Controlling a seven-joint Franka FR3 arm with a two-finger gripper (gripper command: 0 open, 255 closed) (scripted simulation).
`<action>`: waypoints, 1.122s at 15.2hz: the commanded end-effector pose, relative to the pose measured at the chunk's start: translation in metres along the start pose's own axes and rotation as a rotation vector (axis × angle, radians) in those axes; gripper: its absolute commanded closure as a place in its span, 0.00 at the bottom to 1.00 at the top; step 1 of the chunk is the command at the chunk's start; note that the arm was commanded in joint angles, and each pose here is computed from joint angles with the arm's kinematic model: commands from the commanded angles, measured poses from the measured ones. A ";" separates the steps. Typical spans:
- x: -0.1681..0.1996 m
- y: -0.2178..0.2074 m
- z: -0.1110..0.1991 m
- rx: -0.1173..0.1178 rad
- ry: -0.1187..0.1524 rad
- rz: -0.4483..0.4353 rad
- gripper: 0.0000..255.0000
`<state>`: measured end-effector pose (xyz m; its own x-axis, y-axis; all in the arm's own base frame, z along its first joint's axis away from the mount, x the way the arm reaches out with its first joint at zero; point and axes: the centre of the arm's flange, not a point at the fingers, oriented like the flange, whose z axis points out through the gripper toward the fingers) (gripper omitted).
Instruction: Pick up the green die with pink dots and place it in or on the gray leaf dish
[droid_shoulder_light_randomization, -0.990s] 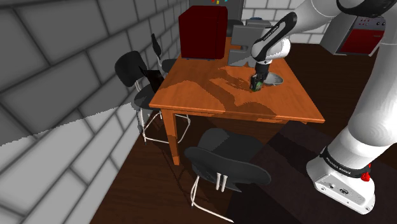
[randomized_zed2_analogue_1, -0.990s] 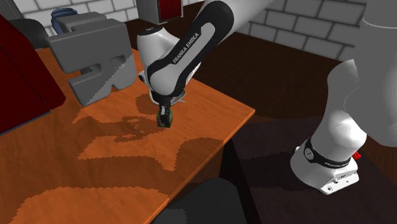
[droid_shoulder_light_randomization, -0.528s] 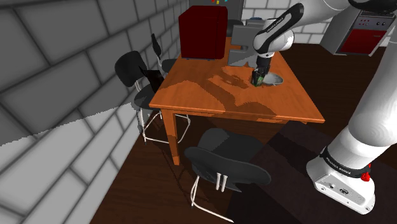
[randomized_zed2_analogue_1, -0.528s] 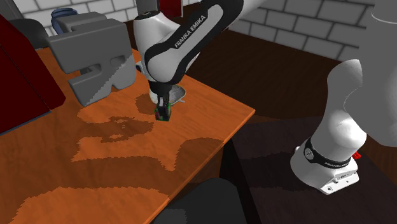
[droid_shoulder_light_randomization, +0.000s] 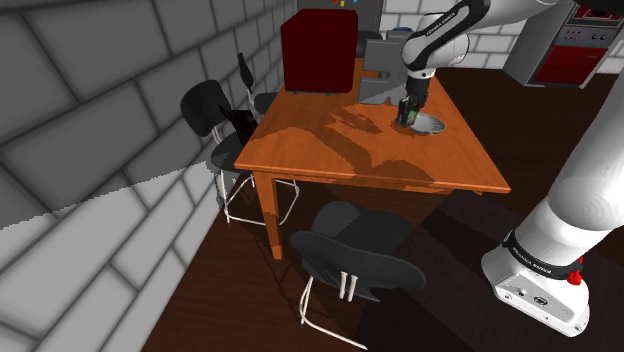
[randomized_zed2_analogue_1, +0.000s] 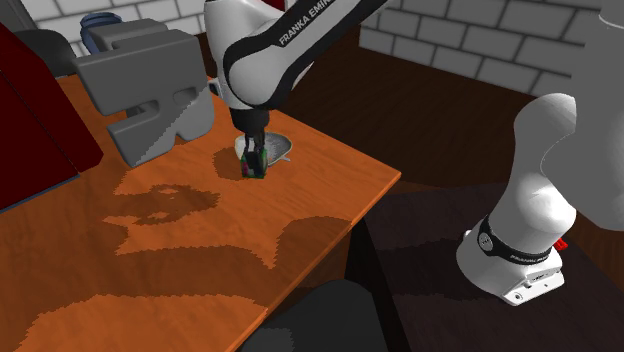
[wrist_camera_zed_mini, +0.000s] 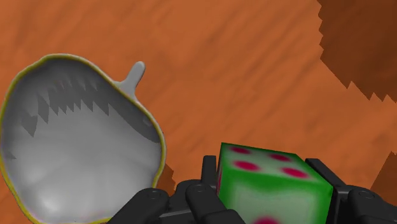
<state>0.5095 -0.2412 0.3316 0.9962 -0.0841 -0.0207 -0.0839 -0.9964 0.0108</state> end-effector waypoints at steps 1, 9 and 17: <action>0.000 -0.001 -0.012 0.000 0.000 0.000 1.00; -0.001 0.066 -0.026 0.000 0.000 0.000 1.00; -0.002 0.151 -0.021 0.000 0.000 0.000 1.00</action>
<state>0.4949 -0.3877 0.3574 0.9961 -0.0856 -0.0207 -0.0853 -0.9963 0.0111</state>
